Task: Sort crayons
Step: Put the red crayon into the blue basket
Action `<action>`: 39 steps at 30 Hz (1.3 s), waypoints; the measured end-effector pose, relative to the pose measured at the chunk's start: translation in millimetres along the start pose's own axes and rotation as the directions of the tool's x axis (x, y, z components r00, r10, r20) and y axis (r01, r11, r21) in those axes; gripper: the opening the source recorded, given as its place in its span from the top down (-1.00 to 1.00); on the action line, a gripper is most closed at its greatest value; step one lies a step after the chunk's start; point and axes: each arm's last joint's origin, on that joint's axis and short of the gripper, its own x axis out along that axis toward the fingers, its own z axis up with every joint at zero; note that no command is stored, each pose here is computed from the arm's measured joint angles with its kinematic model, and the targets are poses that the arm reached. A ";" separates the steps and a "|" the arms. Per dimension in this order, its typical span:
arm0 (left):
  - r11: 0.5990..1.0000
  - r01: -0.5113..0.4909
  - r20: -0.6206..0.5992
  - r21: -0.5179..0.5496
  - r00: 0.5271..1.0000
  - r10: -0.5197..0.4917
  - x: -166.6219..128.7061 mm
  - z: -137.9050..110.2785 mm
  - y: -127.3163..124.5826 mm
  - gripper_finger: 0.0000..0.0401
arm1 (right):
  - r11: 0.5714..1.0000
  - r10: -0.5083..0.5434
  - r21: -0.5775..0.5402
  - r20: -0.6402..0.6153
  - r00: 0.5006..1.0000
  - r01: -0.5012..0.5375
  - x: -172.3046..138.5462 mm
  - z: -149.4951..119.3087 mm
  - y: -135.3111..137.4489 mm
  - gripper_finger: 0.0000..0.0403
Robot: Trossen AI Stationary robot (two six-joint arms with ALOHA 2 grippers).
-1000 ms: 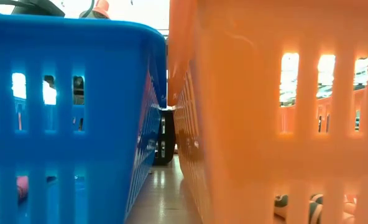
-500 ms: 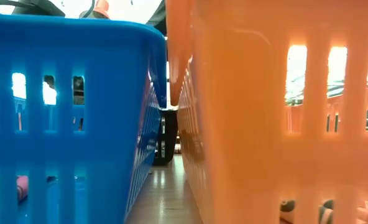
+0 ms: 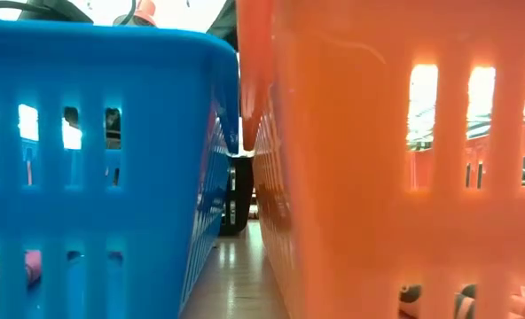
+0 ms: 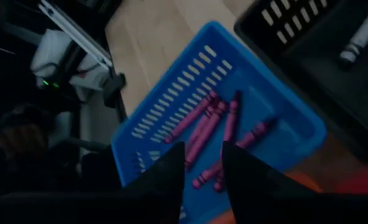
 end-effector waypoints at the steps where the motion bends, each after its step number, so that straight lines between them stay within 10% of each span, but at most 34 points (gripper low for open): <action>1: 1.000 0.000 0.000 0.000 1.000 0.000 0.0 0.0 0.0 0.09 | 1.000 0.011 0.010 -0.001 1.000 -0.011 0.4 3.0 -0.4 0.43; 8: 1.000 0.000 -0.001 -0.001 1.000 0.000 0.0 -0.1 0.0 0.09 | 1.000 0.030 -0.002 0.011 0.999 -0.030 -11.4 29.8 -2.4 0.43; 15: 1.000 0.000 -0.001 -0.005 1.000 0.000 0.0 -0.1 0.0 0.09 | 0.976 -0.187 -0.073 0.185 0.965 0.203 -46.0 67.6 -14.3 0.43; 24: 1.000 0.000 -0.002 -0.005 1.000 0.000 0.0 -0.2 0.0 0.09 | 0.794 -0.585 -0.091 0.157 0.796 0.601 -67.6 112.8 -83.1 0.43; 39: 1.000 0.000 -0.002 0.002 1.000 0.000 0.0 -0.2 0.0 0.09 | 0.610 -0.792 0.011 0.043 0.609 0.792 -94.4 153.8 -202.9 0.41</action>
